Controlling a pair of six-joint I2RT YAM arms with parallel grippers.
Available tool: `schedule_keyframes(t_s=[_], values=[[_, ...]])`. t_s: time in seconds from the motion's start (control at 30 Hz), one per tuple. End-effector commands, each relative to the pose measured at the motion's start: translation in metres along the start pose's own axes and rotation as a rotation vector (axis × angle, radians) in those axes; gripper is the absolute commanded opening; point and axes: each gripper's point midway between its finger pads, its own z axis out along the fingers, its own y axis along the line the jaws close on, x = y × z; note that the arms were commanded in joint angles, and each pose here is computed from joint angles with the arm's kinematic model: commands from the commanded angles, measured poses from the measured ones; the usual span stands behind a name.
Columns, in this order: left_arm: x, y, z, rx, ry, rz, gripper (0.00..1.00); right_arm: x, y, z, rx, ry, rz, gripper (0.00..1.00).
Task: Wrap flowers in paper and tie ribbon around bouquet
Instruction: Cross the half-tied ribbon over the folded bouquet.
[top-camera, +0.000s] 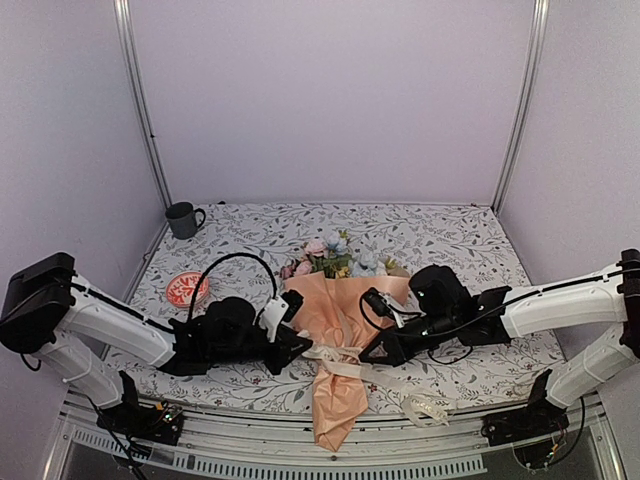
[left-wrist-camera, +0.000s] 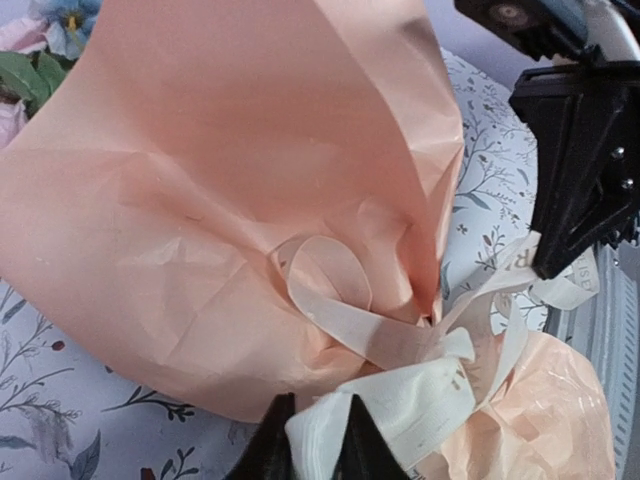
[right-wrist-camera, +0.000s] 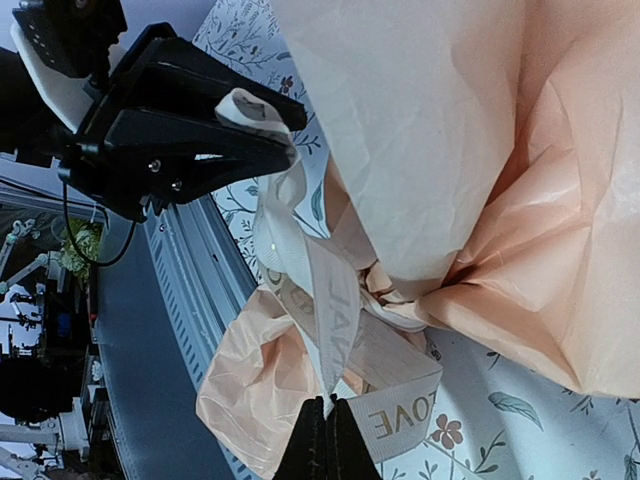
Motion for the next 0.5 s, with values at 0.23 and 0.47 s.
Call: schedule_keyframes(t_s=[0.23,0.47], values=[[-0.013,0.034,-0.035,-0.166,-0.108,-0.005,0.63,-0.004,0.027,0.001,-0.106,0.01,-0.042,0.0],[-0.031,-0.06,-0.058,0.166,-0.204,0.555,0.65,-0.002,0.026,0.001,-0.102,0.027,-0.047,0.0]])
